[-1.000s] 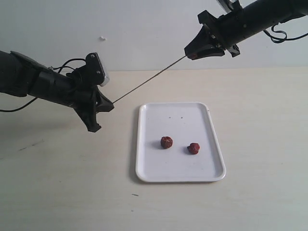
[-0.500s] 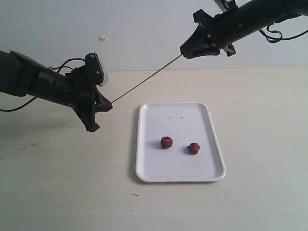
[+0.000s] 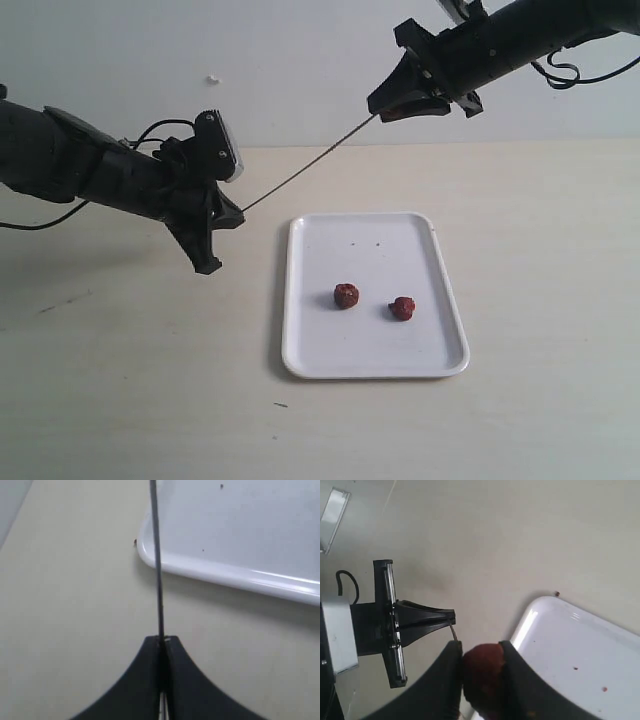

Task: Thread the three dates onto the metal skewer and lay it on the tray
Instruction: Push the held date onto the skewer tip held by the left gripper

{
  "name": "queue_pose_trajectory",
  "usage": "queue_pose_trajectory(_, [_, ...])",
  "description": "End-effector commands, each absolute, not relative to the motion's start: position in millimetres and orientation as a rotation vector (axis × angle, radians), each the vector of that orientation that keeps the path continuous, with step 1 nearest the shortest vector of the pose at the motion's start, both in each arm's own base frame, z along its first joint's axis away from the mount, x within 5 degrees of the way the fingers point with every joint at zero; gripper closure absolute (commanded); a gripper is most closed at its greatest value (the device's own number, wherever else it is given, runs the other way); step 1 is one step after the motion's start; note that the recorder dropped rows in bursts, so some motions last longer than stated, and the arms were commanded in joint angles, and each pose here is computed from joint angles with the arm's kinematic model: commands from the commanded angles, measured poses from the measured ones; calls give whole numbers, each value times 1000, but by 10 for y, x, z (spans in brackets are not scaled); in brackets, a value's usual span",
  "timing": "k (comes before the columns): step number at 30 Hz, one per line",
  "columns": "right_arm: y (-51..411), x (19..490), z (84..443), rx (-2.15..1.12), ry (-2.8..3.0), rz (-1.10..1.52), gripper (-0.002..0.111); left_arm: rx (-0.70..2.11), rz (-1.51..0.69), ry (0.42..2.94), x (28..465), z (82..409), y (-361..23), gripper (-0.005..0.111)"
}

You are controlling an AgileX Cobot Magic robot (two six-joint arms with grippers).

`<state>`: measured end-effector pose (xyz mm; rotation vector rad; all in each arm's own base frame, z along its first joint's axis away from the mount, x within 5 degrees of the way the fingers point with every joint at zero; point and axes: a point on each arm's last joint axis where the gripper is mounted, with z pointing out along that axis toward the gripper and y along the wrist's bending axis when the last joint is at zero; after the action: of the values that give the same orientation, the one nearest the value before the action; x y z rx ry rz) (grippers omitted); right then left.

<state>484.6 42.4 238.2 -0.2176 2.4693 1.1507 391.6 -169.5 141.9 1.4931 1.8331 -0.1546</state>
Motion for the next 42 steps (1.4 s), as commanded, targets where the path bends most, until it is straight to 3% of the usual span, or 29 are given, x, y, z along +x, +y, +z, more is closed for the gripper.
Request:
queue_pose_trajectory(1, [502,4833,2449,-236,2445,1195,84,1503,-169,1808,3903,1464,-1760,107])
queue_pose_trajectory(7, [502,4833,2449,-237,2445,1194,83,1513,-155,1815,3900,1448,-1739,107])
queue_pose_trajectory(14, [503,4834,2452,-223,2446,1203,69,1484,-179,1842,3928,1448,-1649,107])
queue_pose_trajectory(42, [500,4832,2446,-217,2455,1197,73,1473,-171,1877,3947,1434,-1568,107])
